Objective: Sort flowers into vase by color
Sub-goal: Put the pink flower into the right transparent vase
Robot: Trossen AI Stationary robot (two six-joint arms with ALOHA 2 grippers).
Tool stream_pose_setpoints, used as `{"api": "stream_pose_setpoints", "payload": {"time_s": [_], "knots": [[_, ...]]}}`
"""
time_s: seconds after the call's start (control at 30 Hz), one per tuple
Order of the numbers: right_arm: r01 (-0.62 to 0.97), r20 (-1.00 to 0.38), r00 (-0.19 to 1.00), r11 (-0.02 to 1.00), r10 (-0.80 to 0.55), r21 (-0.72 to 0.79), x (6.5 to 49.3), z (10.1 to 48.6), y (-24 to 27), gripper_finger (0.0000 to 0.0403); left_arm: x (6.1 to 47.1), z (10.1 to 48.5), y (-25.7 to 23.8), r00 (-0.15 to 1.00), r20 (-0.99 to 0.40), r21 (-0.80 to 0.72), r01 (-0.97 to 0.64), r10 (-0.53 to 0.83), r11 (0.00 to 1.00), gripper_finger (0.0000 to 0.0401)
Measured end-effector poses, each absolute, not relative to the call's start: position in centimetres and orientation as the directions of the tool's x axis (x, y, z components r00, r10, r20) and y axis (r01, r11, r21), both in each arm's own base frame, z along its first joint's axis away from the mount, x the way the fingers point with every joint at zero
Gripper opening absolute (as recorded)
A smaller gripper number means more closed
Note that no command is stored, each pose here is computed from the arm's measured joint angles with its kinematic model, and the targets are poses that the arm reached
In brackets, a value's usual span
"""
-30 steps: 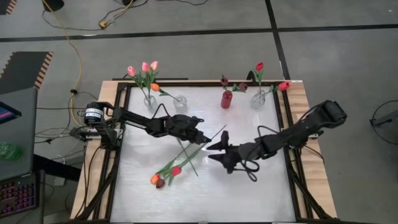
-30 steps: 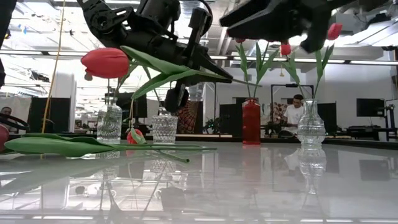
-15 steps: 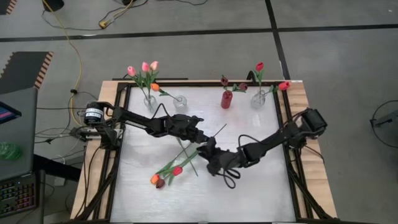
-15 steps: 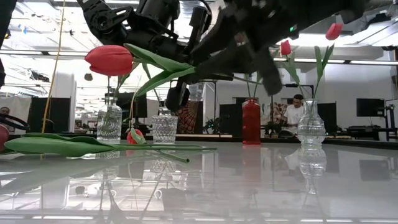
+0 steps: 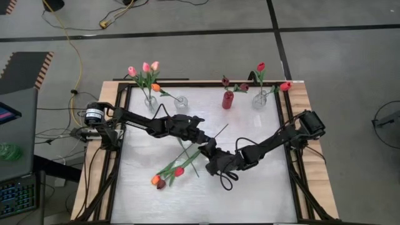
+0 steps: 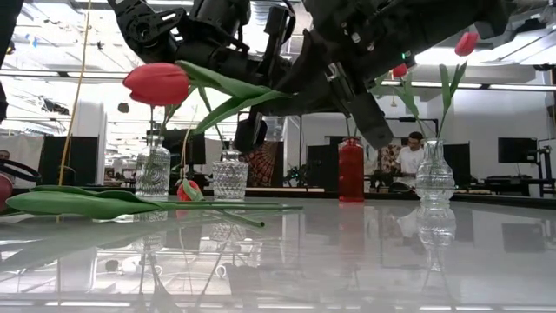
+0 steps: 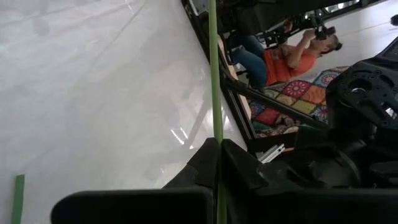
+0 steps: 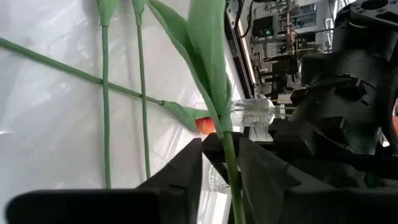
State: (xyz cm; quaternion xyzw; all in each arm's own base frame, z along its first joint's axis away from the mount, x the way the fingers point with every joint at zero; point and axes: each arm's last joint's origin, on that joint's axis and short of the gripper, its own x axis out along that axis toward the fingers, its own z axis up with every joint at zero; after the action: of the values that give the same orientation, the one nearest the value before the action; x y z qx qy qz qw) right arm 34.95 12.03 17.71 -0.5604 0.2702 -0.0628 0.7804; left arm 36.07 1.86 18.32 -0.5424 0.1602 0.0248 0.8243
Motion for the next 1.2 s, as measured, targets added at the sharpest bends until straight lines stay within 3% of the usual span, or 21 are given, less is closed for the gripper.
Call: {"api": "stream_pose_setpoints", "payload": {"time_s": [0.33, 0.53, 0.73, 0.9, 1.2], "knots": [[-0.200, -0.348, 0.848, 0.366, -0.400, -0.909, 35.0, 17.8, 12.0, 0.0028, 36.1, 18.4, 1.9, 0.950, -0.281, -0.884, -0.202, -0.134, 0.422, 0.0029], [-0.145, -0.339, 0.855, 0.448, -0.393, -0.882, 34.9, 18.0, 12.2, 0.0028, 36.1, 18.5, 1.9, 0.954, -0.271, -0.849, -0.175, -0.125, 0.499, 0.0081], [-0.142, -0.334, 0.868, 0.461, -0.368, -0.876, 34.3, 18.6, 13.2, 0.0032, 36.2, 18.7, 2.1, 0.966, -0.252, -0.761, -0.162, -0.057, 0.628, 0.0125], [-0.147, -0.370, 0.855, 0.514, -0.364, -0.845, 33.1, 19.8, 13.4, 0.0028, 36.3, 19.2, 2.3, 0.979, -0.203, -0.678, -0.132, -0.012, 0.723, 0.0134], [-0.091, -0.465, 0.795, 0.682, -0.389, -0.726, 30.0, 22.5, 12.1, 0.0028, 36.3, 19.7, 2.9, 0.986, -0.165, -0.593, -0.109, 0.012, 0.797, 0.0135]]}}
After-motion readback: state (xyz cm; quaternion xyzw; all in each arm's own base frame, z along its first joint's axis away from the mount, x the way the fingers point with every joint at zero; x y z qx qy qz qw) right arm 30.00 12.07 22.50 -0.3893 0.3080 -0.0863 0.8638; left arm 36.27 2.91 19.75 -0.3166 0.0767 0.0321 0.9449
